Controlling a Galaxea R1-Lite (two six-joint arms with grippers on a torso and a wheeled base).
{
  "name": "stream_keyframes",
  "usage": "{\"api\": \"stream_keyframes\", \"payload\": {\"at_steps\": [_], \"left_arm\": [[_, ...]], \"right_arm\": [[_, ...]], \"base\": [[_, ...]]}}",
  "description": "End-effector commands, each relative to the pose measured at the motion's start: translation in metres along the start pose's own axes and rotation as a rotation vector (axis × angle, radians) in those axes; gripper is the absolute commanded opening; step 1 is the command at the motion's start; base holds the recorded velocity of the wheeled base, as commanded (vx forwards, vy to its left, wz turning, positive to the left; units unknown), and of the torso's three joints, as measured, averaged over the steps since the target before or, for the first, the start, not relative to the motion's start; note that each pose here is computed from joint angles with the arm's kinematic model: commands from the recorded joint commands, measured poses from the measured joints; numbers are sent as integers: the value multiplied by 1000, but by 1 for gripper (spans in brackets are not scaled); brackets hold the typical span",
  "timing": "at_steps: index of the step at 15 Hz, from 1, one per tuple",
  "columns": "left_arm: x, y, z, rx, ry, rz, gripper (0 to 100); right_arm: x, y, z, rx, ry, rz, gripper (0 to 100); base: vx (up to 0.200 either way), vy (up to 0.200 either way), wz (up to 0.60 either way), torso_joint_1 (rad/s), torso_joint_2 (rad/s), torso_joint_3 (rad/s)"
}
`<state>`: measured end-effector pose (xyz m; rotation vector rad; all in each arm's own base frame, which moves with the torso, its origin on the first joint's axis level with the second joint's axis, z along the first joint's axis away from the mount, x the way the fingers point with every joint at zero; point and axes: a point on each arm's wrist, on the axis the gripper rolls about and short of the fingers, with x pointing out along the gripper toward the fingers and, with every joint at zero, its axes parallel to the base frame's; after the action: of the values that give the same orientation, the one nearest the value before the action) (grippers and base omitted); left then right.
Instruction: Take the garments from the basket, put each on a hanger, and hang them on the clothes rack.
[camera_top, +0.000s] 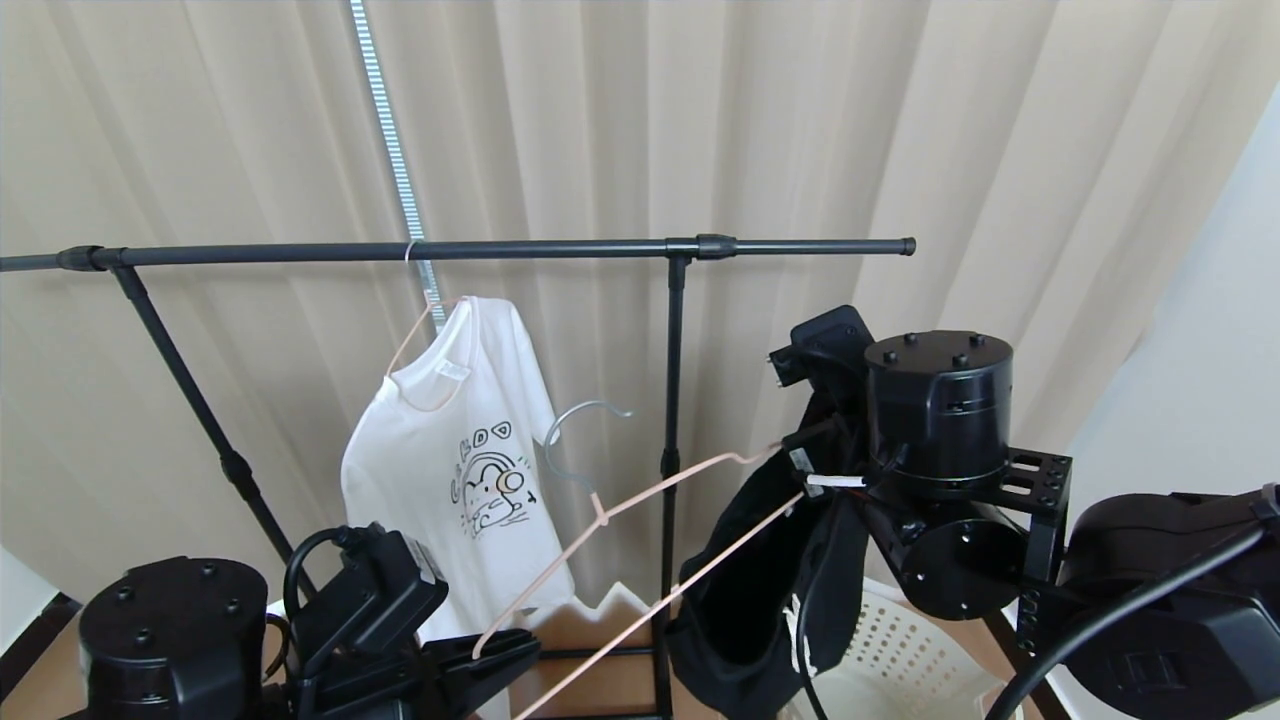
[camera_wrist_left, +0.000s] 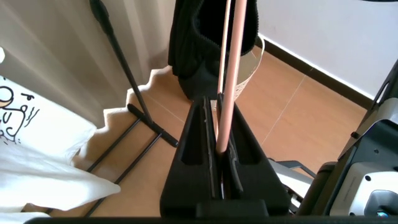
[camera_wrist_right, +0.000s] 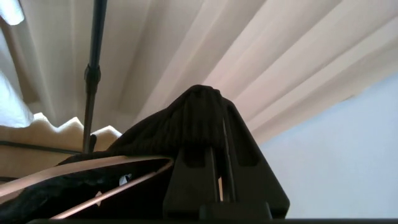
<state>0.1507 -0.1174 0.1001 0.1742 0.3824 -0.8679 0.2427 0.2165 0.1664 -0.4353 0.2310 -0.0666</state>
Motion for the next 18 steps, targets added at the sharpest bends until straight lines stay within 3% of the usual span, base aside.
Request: {"api": "stream_keyframes", "payload": {"at_steps": [1, 16, 18], "left_arm": [[1, 0, -1, 0, 1, 0, 0], [7, 2, -1, 0, -4, 33, 0], [8, 3, -1, 2, -13, 34, 0]], "right_arm": [[-7, 6, 0, -8, -8, 20, 0], [-58, 34, 6, -24, -90, 162, 0], [-65, 39, 9, 21, -103, 187, 0]], "base": [[0, 0, 0, 0, 0, 0], [0, 0, 0, 0, 0, 0], [0, 0, 0, 0, 0, 0]]}}
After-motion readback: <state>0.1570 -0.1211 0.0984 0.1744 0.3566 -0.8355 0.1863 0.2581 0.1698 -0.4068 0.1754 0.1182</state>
